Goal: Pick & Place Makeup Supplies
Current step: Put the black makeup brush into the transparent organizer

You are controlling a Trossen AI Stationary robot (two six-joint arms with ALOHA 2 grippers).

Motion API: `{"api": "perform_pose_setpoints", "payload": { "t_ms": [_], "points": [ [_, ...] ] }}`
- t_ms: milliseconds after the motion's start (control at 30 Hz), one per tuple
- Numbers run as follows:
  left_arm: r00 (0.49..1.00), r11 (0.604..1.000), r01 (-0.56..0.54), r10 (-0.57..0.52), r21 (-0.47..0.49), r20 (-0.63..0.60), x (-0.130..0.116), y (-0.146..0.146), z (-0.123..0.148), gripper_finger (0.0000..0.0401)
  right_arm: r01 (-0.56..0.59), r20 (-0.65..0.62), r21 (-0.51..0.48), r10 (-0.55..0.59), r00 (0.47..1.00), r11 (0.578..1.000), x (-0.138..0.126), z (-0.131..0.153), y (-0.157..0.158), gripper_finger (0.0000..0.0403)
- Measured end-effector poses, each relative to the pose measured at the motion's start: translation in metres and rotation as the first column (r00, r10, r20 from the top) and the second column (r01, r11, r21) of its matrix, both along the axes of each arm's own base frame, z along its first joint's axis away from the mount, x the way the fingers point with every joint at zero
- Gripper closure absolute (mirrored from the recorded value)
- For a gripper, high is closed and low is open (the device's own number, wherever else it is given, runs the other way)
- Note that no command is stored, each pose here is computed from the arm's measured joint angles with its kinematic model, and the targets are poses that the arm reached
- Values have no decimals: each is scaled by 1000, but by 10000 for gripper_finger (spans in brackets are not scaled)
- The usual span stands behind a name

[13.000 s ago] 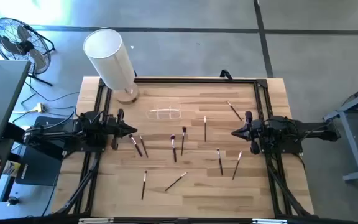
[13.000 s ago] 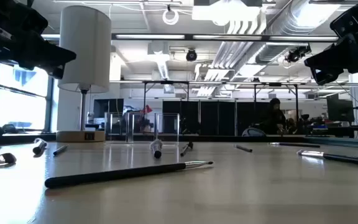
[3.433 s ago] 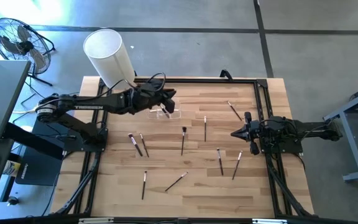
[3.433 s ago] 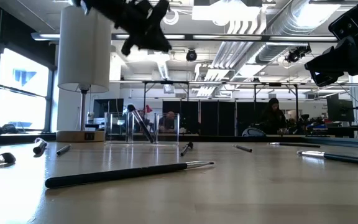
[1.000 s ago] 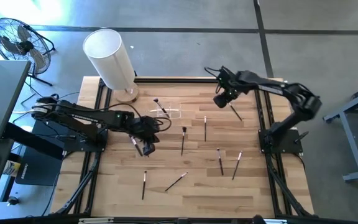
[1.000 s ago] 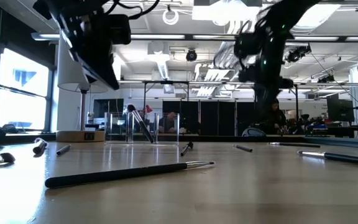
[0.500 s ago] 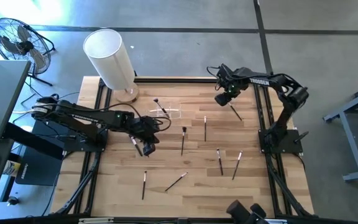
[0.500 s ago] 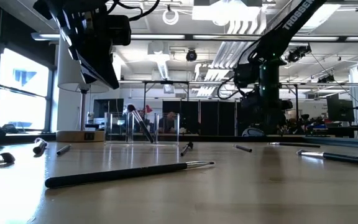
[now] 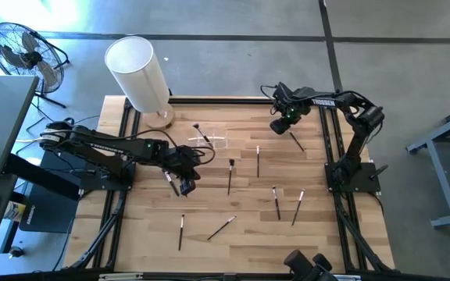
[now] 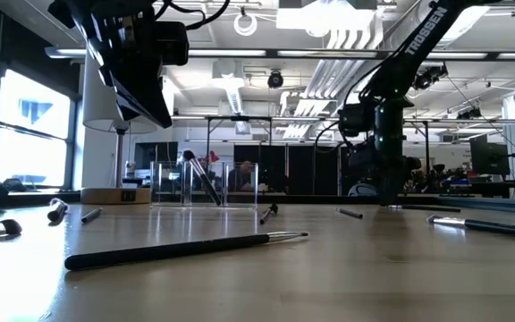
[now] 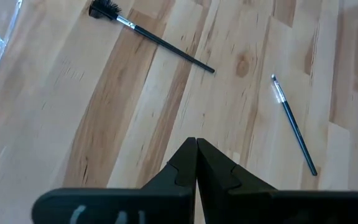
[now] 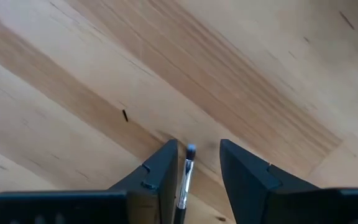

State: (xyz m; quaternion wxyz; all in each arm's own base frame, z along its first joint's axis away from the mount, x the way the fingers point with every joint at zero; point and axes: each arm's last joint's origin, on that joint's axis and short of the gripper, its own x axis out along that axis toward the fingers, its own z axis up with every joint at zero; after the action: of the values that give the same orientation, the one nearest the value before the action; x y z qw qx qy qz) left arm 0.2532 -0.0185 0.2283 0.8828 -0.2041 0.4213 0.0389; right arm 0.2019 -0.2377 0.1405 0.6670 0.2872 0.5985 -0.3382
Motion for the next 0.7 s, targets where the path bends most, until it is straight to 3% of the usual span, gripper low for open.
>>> {"api": "perform_pose_setpoints", "payload": {
  "t_ms": [300,500,700],
  "points": [
    [1000,1000,-1,1,0,0,0,0,0,401,9,-21,60,-7,1000,998,2,-14,-1,327],
    [1000,1000,-15,15,-12,-2,0,0,0,401,19,-34,97,-15,999,995,1,-15,3,395],
    [1000,1000,-15,15,-10,-24,-2,0,-1,401,46,-39,98,-43,998,994,-1,-5,9,401]
  ]
}}
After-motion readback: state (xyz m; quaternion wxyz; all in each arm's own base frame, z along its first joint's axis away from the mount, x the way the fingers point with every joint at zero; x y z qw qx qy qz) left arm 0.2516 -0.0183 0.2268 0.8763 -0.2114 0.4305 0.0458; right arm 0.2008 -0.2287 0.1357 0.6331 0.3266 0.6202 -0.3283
